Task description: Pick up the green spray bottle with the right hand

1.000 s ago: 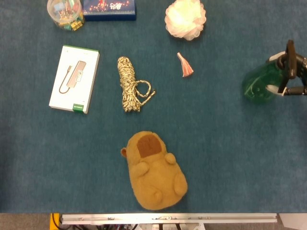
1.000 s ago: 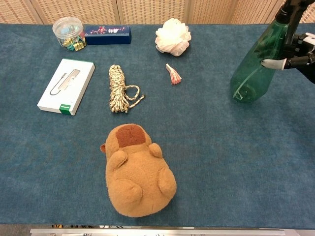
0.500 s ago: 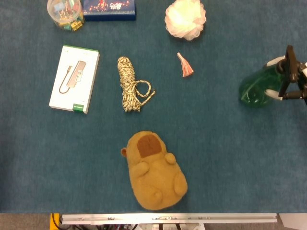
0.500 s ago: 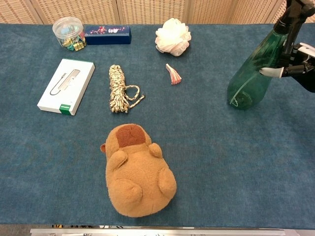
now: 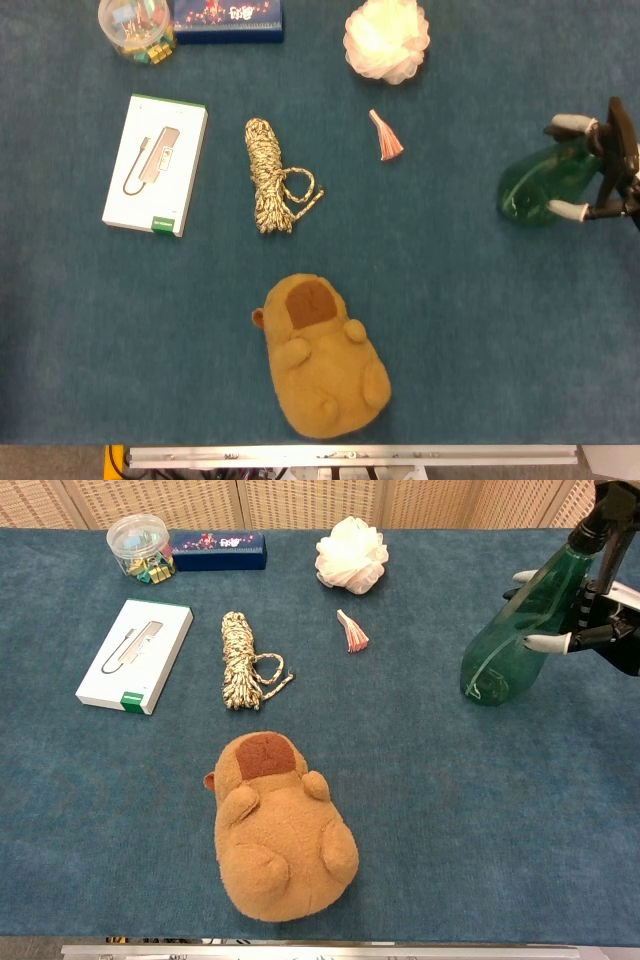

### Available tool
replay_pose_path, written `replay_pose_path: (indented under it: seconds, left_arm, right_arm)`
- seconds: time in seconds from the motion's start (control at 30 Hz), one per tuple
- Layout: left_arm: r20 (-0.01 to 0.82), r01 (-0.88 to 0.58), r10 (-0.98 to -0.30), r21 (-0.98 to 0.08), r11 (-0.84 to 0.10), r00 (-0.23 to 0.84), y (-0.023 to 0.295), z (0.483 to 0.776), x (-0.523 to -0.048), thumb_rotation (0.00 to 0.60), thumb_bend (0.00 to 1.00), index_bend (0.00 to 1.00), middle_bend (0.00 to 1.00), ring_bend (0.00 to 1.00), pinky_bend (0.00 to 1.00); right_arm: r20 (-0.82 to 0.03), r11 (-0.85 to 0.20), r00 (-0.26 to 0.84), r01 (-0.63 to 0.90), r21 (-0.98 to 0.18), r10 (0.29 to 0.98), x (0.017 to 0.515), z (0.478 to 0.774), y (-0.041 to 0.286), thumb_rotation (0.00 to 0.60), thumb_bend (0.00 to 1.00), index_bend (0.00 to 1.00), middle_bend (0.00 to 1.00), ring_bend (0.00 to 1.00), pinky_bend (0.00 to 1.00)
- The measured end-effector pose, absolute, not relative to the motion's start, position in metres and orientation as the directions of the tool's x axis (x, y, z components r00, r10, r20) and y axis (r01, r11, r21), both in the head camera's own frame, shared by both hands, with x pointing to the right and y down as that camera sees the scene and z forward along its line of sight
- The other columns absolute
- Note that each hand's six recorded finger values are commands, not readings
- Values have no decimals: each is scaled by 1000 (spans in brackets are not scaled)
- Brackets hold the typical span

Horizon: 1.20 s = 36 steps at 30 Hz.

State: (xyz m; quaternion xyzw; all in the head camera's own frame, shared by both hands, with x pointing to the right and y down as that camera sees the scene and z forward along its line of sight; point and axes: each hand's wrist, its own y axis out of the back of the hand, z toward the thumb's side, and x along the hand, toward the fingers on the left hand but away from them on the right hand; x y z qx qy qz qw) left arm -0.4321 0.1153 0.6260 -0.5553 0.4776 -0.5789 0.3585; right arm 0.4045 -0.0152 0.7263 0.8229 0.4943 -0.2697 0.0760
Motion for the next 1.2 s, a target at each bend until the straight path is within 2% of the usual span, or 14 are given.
replay_pose_path:
  seconds: [0.2, 0.43, 0.63, 0.83, 1.03, 1.2]
  left_arm:
    - [301, -115, -945, -951, -288, -126, 115, 626, -432, 600, 81, 294, 387, 295, 389]
    - [300, -115, -945, -951, -287, -127, 115, 626, -432, 600, 81, 294, 387, 295, 389]
    - [304, -113, -945, -950, -291, -125, 115, 627, -432, 600, 81, 294, 387, 295, 389]
    - [308, -112, -943, -949, -295, -124, 115, 628, -431, 600, 81, 294, 386, 295, 389]
    - [310, -112, -943, -948, -297, -120, 114, 628, -430, 600, 81, 294, 386, 295, 389]
    - [314, -111, -942, -947, -301, -119, 113, 630, -431, 600, 81, 294, 386, 295, 389]
  right_arm:
    - [-500, -523, 395, 840, -143, 771, 406, 722, -15, 600, 0, 3, 57, 27, 118]
    - [-473, -526, 402, 835, -161, 784, 410, 714, -17, 600, 0, 0, 11, 0, 102]
    - [-436, -518, 387, 822, -237, 812, 420, 699, -16, 600, 0, 0, 2, 0, 94]
    - [-428, -498, 329, 780, -379, 842, 435, 680, -8, 600, 0, 0, 3, 0, 90]
    - [-421, -461, 237, 669, -582, 875, 455, 654, 7, 600, 0, 0, 23, 0, 90]
    - [-374, -383, 121, 489, -784, 920, 475, 634, 22, 600, 0, 147, 115, 0, 90]
